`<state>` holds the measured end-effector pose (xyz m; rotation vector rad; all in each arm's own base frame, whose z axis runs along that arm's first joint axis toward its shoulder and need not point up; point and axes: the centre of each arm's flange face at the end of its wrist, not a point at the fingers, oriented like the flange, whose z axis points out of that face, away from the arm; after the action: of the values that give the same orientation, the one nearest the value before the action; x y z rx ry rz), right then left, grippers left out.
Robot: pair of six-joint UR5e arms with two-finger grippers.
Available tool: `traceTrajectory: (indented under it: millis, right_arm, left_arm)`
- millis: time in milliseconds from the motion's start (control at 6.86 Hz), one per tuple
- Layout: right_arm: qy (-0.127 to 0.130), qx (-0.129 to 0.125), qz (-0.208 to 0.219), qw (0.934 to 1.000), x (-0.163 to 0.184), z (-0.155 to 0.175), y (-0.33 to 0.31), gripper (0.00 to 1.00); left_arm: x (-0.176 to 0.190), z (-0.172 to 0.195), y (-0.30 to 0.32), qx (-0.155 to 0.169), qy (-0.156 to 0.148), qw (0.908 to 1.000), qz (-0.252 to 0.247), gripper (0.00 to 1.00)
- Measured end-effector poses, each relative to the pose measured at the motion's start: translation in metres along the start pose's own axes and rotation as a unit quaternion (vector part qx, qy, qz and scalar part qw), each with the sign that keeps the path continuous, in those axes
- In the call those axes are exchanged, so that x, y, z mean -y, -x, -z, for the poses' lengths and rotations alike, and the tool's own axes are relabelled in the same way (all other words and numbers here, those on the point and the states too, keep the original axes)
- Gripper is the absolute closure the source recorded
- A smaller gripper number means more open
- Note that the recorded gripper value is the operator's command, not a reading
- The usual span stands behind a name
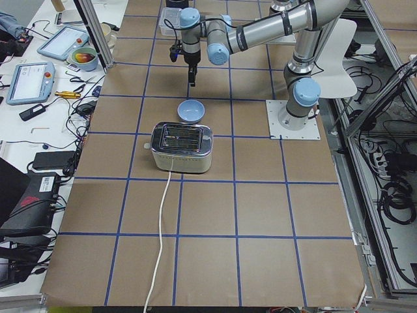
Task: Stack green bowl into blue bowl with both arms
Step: 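Lower left gripper onto light blue bowl while right gripper lowers onto green bowl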
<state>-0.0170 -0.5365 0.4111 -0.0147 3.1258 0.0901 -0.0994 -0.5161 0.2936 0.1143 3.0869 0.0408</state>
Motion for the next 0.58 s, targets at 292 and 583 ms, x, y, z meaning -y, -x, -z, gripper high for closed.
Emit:
traceTrajectory:
  millis: [292,583]
  right_arm:
    - [0.013,0.012,0.007,0.9998,0.013,-0.062,-0.035,0.0]
    - [0.007,0.013,0.017,0.9997,0.011,-0.128,-0.05,0.0]
  left_arm:
    - [0.009,-0.051,0.015,0.02,0.012,0.9997,0.0,0.0]
    - [0.012,-0.087,0.014,0.02,0.034,0.9992,0.001,0.81]
